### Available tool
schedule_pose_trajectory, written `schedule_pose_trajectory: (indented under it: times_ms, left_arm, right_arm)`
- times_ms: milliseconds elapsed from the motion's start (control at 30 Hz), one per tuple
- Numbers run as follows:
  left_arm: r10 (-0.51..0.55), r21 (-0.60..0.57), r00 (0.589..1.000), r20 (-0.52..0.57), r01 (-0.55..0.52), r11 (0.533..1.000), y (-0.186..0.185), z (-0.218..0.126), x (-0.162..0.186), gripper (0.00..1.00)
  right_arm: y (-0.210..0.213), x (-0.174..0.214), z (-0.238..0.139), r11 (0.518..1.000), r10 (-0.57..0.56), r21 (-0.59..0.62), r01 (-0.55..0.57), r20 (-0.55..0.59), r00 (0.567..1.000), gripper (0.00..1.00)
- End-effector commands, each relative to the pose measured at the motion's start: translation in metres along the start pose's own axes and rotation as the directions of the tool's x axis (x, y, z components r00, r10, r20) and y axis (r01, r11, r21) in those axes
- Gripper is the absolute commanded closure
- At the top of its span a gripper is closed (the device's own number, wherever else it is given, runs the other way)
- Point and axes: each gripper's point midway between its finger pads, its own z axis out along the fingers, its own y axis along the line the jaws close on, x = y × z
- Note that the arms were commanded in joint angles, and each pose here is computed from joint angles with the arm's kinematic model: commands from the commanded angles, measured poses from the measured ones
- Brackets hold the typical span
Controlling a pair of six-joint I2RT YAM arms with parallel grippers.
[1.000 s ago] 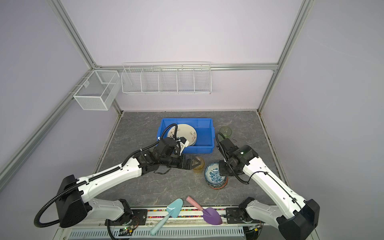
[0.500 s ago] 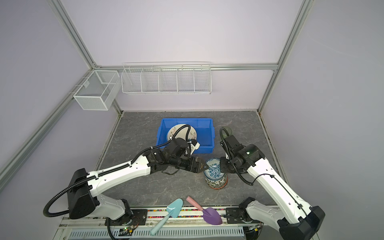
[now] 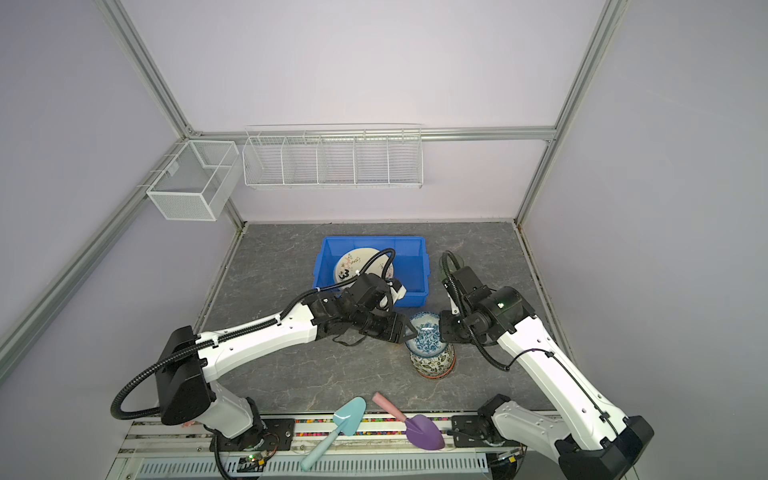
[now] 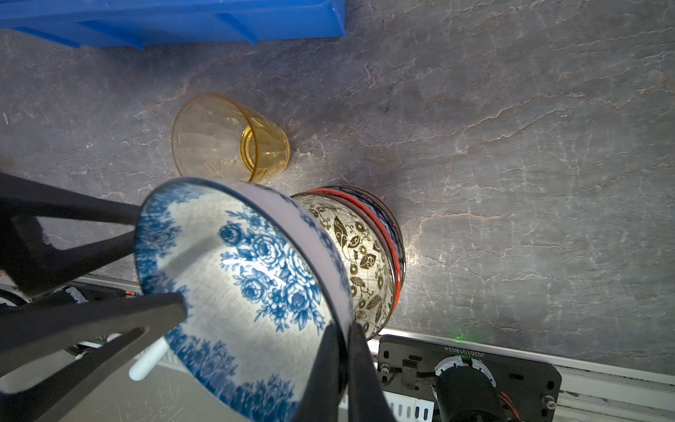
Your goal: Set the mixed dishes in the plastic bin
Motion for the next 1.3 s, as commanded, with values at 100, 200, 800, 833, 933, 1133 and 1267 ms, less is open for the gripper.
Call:
schedule_pose_trajectory:
  times_ms: [100,200,800,833,933,1133,1267]
  left_arm:
    - [-0.006,-0.023,1.000,-0.001,0.006,1.000,0.000,0.005,-0.005,0.50]
    - [-0.009,-0.025,1.000,-0.004,0.009,1.000,0.000,0.007,-0.005,0.53]
    - [-0.041,-0.035,0.999,-0.001,0.041,0.999,0.004,0.012,-0.006,0.91]
    - [-0.042,-0.036,0.999,-0.003,0.042,0.999,0.004,0.012,-0.006,0.93]
    - [-0.042,-0.037,0.999,0.002,0.042,0.998,0.003,0.012,-0.008,1.00]
    - [-0.040,-0.043,0.999,0.015,0.041,0.998,0.002,0.009,-0.012,1.00]
    - [-0.027,-0.057,0.999,0.025,0.029,0.998,0.001,0.003,-0.016,1.00]
  right_arm:
    - [0.010,-0.010,-0.009,0.998,-0.006,-0.055,0.008,0.045,0.999,0.93]
    - [0.012,-0.012,-0.007,0.998,-0.012,-0.060,0.015,0.046,0.999,0.93]
    - [0.025,-0.019,-0.004,0.994,-0.018,-0.107,0.023,0.050,0.999,0.93]
    - [0.026,-0.019,-0.004,0.993,-0.017,-0.112,0.023,0.053,0.998,0.93]
    - [0.031,-0.020,-0.003,0.991,-0.017,-0.132,0.024,0.055,0.998,0.93]
    - [0.036,-0.022,-0.005,0.986,-0.017,-0.161,0.028,0.071,0.997,0.89]
    - [0.037,-0.026,-0.012,0.984,-0.014,-0.175,0.032,0.103,0.995,0.78]
